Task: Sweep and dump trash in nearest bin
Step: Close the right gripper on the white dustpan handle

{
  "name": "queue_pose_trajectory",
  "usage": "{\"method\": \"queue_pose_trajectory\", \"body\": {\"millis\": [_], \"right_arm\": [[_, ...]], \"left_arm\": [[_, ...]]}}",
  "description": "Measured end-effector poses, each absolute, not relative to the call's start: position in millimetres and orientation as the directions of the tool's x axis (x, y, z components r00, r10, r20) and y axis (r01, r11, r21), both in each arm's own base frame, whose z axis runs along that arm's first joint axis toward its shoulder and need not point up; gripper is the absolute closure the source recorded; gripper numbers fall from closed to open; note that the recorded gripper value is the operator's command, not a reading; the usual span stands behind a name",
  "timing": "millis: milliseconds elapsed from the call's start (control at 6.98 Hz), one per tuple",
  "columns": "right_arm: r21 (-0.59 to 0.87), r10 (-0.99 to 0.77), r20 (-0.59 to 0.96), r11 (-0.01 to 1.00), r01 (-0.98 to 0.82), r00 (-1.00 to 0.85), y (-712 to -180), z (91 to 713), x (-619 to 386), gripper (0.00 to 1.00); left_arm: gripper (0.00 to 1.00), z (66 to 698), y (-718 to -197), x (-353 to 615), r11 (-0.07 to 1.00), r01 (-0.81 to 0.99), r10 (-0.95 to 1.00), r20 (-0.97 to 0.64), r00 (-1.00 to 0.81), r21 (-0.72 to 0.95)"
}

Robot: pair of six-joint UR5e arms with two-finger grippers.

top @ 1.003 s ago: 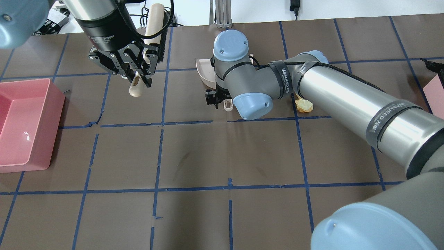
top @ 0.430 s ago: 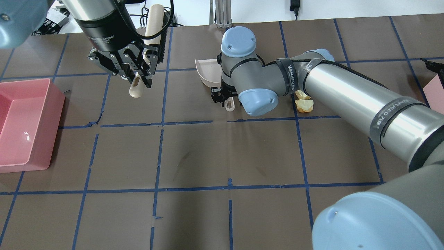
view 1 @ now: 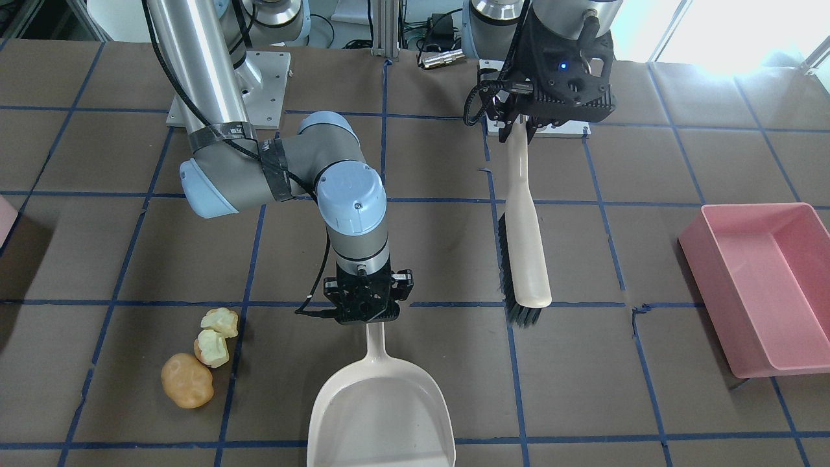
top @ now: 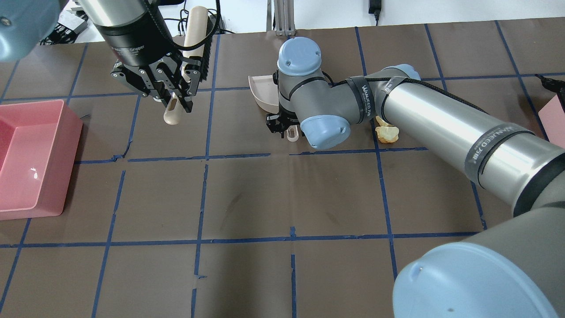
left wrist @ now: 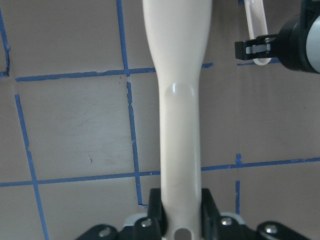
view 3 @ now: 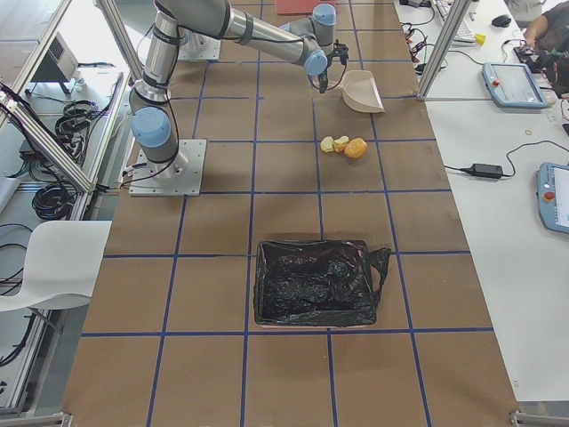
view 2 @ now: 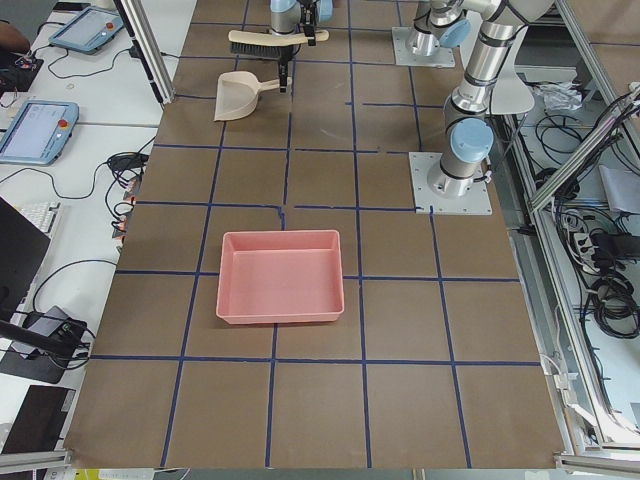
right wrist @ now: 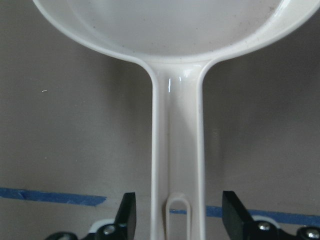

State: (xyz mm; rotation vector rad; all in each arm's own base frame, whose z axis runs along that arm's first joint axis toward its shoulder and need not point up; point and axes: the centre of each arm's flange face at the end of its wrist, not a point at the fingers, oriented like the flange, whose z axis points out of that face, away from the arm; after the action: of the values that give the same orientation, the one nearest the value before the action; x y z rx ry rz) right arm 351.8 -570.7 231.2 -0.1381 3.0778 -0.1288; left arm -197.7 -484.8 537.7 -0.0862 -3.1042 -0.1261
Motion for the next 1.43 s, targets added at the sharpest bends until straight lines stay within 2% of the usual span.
{"method": "queue_pose_trajectory", "body": {"millis": [143, 287, 573, 860, 1003, 1147, 1433], "right_arm": [[-0.088, -0.096, -0.054, 0.992, -0.091, -0.994, -571.3, 231.8, 352.2, 0.57], [-0.091, -0.099, -0.055, 0.991, -0.094, -0.994, -572.3, 233.4, 352.5, 0.50], [-0.095, -0.101, -0.056, 0.991, -0.095, -0.993, -573.2, 236.6, 352.9, 0.46], [-0.092, -0.100, -0.055, 0.991, -0.095, -0.993, -572.8, 236.9, 352.7, 0.53], [-0.089, -0.100, -0.055, 0.991, -0.095, -0.993, -572.4, 235.9, 352.6, 0.69], [-0.085, -0.102, -0.056, 0.992, -0.097, -0.993, -572.0, 234.1, 352.7, 0.89], [-0.079, -0.112, -0.066, 0.991, -0.106, -0.992, -572.3, 233.8, 353.0, 0.95]], "left_arm": [[1.00, 538.4, -484.3, -197.6, 0.995, 0.058, 0.056, 0.036, -0.998, 0.079], [1.00, 539.3, -483.6, -197.4, 0.995, 0.060, 0.058, 0.035, -0.998, 0.077], [1.00, 539.9, -483.2, -197.2, 0.995, 0.062, 0.060, 0.034, -0.998, 0.075], [1.00, 540.0, -483.1, -197.1, 0.995, 0.063, 0.060, 0.033, -0.998, 0.075], [1.00, 540.0, -483.1, -197.0, 0.995, 0.063, 0.060, 0.032, -0.998, 0.075], [1.00, 540.0, -483.1, -197.0, 0.995, 0.063, 0.060, 0.032, -0.998, 0.075], [1.00, 540.0, -483.1, -197.0, 0.995, 0.063, 0.060, 0.032, -0.998, 0.075]]}}
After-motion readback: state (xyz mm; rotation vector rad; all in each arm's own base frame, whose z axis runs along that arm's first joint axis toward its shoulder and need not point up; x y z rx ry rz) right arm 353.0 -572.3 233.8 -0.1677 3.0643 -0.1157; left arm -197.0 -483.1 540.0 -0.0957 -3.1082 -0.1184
